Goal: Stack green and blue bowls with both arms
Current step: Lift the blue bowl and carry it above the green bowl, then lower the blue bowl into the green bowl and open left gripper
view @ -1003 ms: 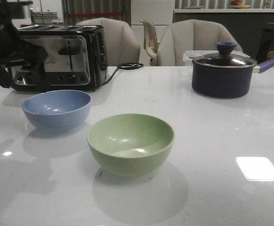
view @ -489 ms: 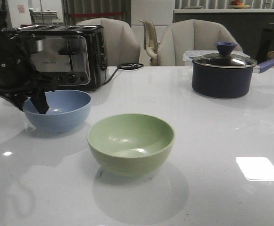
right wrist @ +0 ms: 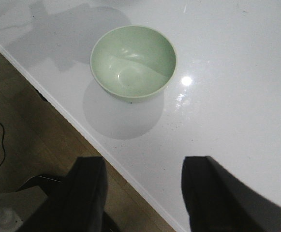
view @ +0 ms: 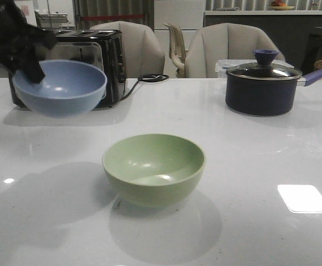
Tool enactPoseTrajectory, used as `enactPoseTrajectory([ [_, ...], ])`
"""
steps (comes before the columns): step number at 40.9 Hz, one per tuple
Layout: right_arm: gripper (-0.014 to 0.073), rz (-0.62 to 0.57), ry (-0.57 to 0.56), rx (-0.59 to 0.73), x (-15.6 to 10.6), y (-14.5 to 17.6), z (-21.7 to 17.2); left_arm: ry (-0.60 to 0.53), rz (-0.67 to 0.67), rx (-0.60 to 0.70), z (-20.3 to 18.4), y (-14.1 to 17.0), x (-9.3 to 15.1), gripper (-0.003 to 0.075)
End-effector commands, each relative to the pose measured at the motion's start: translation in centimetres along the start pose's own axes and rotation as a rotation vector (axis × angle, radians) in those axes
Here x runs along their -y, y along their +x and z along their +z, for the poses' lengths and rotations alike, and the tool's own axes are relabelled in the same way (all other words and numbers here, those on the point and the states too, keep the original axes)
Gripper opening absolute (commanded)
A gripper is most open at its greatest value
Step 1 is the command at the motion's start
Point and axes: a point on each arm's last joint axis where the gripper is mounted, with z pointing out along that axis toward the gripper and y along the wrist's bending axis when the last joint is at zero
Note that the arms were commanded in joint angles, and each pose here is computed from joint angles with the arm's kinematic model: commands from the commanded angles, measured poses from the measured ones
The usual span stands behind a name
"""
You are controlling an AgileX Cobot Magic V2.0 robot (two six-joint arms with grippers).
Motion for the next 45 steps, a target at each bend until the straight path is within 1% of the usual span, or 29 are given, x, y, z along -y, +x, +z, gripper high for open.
enactPoseTrajectory([
  [1,0.0463,0.003,0.005,0.085,0.0,-1.2,-0.7,0.017,0.025,0.174,-6.2,-1.8,1.6,0.0098],
  [5,0.0463,0.003,0.005,0.085,0.0,-1.2,-0.7,0.05,0.082,0.19,-8.1,-1.7,3.4,0.0098],
  [11,0.0463,0.003,0.005,0.085,0.0,-1.2,-0.7,0.135,0.145,0.154,-8.7,-1.1,7.0,0.0098],
  [18,0.0463,0.003,0.005,0.085,0.0,-1.2,-0.7,0.218,0.217,0.119,-8.0,-0.4,10.9,0.0098],
  [24,0.0463,0.003,0.005,0.085,0.0,-1.2,-0.7,0.264,0.267,0.078,-5.9,0.2,13.8,0.0098],
  [29,0.0463,0.003,0.005,0.085,0.0,-1.2,-0.7,0.277,0.288,0.027,-3.9,0.7,15.0,0.0098],
  [36,0.0463,0.003,0.005,0.085,0.0,-1.2,-0.7,0.273,0.281,-0.042,-0.9,1.2,15.2,0.0098],
  [45,0.0463,0.003,0.005,0.085,0.0,-1.2,-0.7,0.266,0.275,-0.084,1.7,1.7,15.4,0.0098],
])
